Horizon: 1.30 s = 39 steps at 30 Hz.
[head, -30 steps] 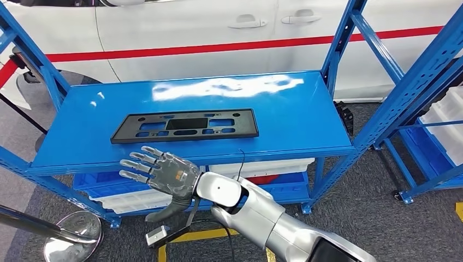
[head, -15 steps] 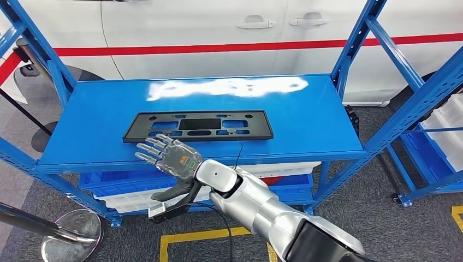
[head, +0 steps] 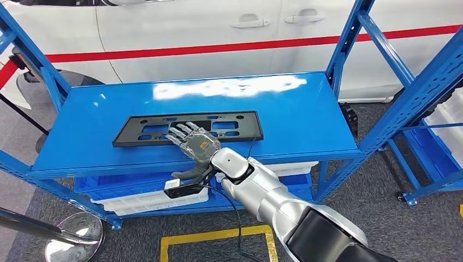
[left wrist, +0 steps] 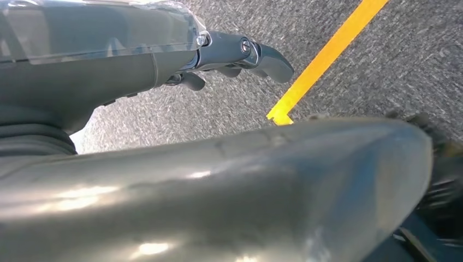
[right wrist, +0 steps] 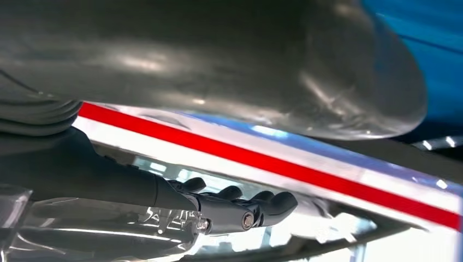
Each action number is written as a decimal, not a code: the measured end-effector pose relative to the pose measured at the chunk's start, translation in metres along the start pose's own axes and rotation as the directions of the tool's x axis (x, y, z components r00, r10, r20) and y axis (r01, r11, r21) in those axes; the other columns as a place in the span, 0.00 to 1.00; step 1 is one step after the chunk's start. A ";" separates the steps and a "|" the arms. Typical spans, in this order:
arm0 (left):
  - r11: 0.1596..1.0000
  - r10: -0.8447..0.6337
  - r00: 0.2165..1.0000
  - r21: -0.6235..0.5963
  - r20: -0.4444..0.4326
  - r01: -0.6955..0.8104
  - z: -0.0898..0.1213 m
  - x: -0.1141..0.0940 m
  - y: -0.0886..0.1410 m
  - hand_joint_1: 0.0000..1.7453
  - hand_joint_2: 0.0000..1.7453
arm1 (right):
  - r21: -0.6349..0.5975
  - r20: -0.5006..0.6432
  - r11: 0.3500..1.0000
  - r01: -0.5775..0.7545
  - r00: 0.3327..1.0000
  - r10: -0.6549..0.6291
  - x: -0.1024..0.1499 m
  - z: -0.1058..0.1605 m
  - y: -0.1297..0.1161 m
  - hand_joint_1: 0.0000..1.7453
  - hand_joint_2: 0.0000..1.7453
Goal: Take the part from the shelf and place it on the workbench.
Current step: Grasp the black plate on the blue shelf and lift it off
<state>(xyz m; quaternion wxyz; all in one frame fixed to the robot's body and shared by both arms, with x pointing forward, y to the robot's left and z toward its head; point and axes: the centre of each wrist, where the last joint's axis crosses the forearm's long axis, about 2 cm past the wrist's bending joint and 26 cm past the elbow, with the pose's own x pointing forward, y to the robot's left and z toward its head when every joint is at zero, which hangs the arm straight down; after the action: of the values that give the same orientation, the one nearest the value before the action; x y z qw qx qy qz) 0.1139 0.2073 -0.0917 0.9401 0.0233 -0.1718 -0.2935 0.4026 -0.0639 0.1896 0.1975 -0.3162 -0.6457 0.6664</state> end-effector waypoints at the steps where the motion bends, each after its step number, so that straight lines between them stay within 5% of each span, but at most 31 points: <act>1: 1.000 0.001 1.000 0.000 -0.001 -0.001 0.000 -0.001 0.000 0.00 0.00 | 0.011 -0.011 1.000 -0.001 1.000 0.001 -0.004 0.002 0.002 0.00 0.00; 11: 1.000 0.004 1.000 0.010 -0.007 -0.004 0.000 -0.005 -0.001 0.00 0.00 | 0.060 -0.129 0.998 0.024 0.991 -0.016 -0.035 0.012 0.006 0.00 0.00; 15: 1.000 0.007 1.000 0.014 -0.008 -0.007 0.000 -0.005 -0.002 0.00 0.00 | 0.105 -0.165 0.995 0.000 0.986 0.018 -0.055 0.019 0.008 0.00 1.00; 33: 0.999 0.029 1.000 0.022 -0.008 -0.028 0.001 -0.010 -0.006 0.00 0.00 | 0.196 -0.299 0.979 0.057 0.954 0.005 -0.078 0.035 0.019 0.01 1.00; 37: 0.999 0.029 1.000 0.027 -0.006 -0.028 0.001 -0.009 -0.005 0.00 0.00 | 0.201 -0.329 0.977 0.065 0.944 0.005 -0.081 0.035 0.018 0.93 1.00; 39: 0.999 0.028 1.000 0.031 -0.004 -0.028 0.001 -0.009 -0.005 0.00 0.00 | 0.205 -0.347 0.976 0.071 0.938 0.005 -0.083 0.037 0.019 0.96 1.00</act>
<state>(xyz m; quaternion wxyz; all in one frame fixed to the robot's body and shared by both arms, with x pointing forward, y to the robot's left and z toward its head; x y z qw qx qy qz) 0.1040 0.2085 -0.0942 0.9441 0.0361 -0.1746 -0.2774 0.4406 -0.1486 0.1840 0.3522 -0.3940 -0.5304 0.6629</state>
